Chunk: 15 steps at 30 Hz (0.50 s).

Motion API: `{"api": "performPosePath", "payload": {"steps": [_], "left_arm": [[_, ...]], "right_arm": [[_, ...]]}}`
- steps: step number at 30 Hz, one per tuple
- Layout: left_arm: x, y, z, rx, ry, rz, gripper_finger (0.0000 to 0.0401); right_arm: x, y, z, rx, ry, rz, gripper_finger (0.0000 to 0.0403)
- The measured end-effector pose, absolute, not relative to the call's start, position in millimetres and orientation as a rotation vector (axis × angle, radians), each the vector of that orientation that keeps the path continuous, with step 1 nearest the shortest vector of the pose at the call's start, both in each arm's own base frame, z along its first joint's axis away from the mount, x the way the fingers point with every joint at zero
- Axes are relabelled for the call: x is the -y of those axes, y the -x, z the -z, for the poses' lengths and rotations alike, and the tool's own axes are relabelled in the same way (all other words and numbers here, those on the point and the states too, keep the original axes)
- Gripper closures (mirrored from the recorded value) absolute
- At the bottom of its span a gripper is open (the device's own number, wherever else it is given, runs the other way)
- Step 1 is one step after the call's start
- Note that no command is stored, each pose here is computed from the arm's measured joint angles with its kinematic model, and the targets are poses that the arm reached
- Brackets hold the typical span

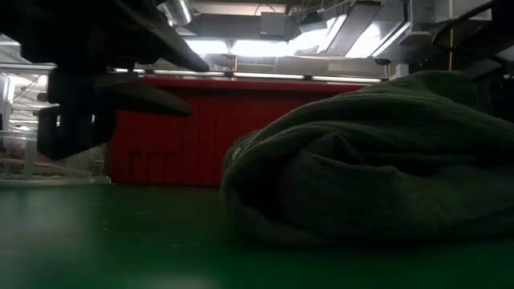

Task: Fold laundry
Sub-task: Stack the folded green polo shirt on top of the folded pink underwear

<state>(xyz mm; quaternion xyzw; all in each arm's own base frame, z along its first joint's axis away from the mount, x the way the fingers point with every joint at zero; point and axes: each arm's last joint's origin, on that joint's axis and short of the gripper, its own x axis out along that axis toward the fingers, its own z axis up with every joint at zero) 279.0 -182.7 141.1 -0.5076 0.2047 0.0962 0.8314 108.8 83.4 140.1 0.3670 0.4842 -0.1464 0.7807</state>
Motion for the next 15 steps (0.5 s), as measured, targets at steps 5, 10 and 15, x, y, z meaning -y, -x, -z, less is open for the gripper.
{"api": "performPosePath", "payload": {"steps": [5, 10, 15], "left_arm": [[173.3, -284.9, -141.1, -0.416, 1.083, -0.235, 0.0273], [161.8, -291.8, -140.9, -0.408, 1.096, -0.260, 0.0273], [152.4, -297.8, -140.1, -0.464, 1.130, -0.228, 0.0266]], "right_arm": [[-85.4, -111.2, -134.5, -1.000, -0.846, 0.265, 0.0262], [-84.1, -111.2, -130.6, -0.960, -0.847, 0.274, 0.0262], [-83.2, -111.2, -130.0, -0.941, -0.841, 0.288, 0.0262]]}}
